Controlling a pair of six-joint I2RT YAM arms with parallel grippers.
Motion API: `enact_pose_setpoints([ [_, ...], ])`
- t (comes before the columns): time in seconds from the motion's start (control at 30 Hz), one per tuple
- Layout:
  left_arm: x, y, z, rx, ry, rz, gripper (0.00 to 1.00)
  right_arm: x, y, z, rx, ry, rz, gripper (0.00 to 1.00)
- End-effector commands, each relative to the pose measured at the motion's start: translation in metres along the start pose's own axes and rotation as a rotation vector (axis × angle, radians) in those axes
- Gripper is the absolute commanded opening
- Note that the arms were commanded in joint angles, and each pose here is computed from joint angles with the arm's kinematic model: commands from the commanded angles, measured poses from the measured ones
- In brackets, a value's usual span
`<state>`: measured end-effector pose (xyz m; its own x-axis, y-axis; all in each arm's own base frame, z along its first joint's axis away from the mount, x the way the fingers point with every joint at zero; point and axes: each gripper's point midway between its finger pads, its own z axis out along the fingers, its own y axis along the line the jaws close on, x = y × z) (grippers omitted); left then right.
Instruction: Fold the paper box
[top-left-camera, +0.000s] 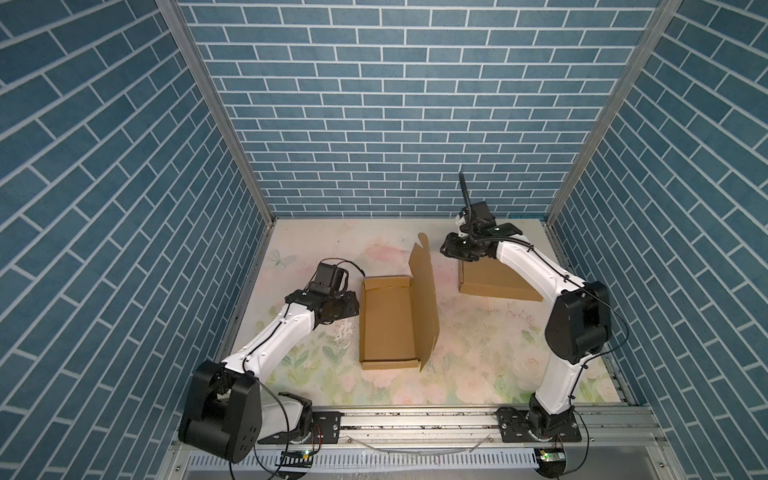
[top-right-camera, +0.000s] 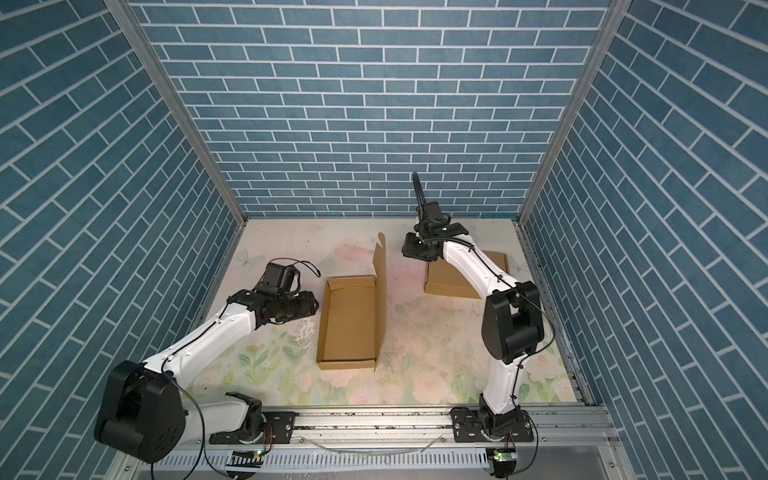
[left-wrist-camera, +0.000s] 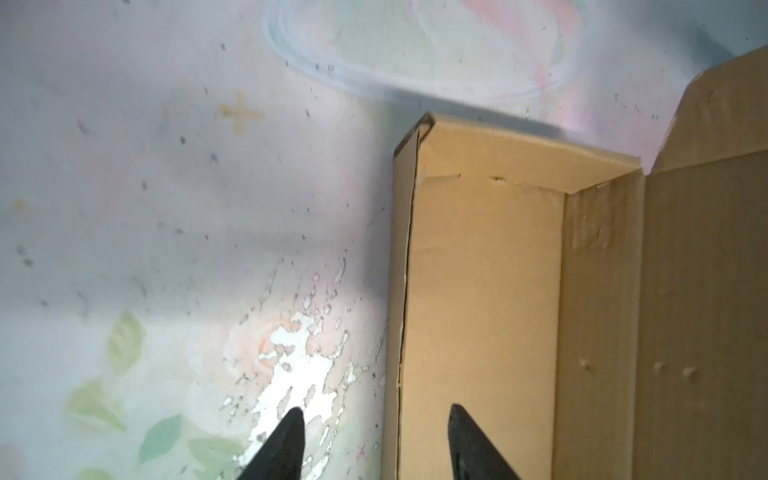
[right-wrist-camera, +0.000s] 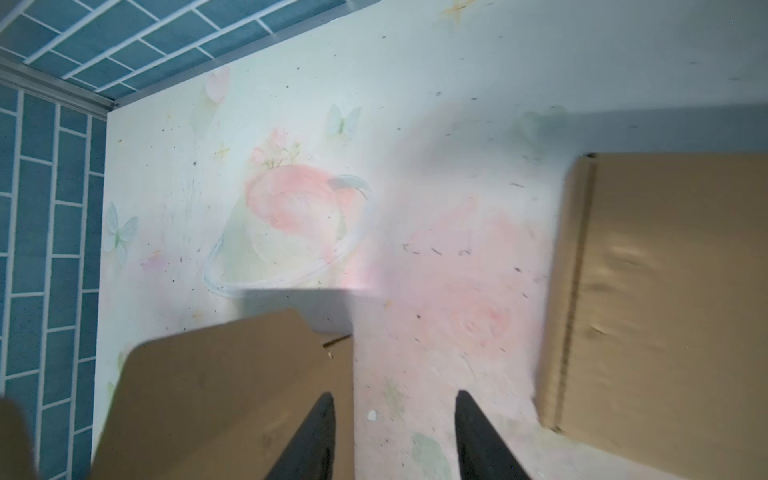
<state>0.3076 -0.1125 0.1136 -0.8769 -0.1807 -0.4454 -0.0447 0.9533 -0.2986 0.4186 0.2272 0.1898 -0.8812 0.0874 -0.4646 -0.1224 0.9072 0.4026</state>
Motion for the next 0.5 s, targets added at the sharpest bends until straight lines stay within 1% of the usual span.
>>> enact_pose_setpoints([
  [0.0, -0.028, 0.001, -0.008, -0.067, -0.032, 0.138, 0.58, 0.028, -0.001, -0.045, -0.001, 0.048, -0.051, 0.49],
  [0.2, -0.056, -0.013, -0.006, -0.032, -0.094, 0.170, 0.59, 0.046, 0.027, -0.095, -0.136, 0.070, -0.007, 0.54],
  [0.3, -0.066, -0.014, -0.013, -0.035, -0.149, 0.196, 0.62, 0.048, 0.049, -0.111, -0.189, 0.068, -0.030, 0.55],
  [0.4, -0.076, -0.012, -0.025, -0.059, -0.216, 0.244, 0.67, 0.054, 0.072, -0.115, -0.218, 0.101, -0.074, 0.55],
  [0.47, -0.082, -0.008, -0.036, -0.088, -0.256, 0.259, 0.74, 0.058, 0.085, -0.111, -0.227, 0.126, -0.103, 0.54],
])
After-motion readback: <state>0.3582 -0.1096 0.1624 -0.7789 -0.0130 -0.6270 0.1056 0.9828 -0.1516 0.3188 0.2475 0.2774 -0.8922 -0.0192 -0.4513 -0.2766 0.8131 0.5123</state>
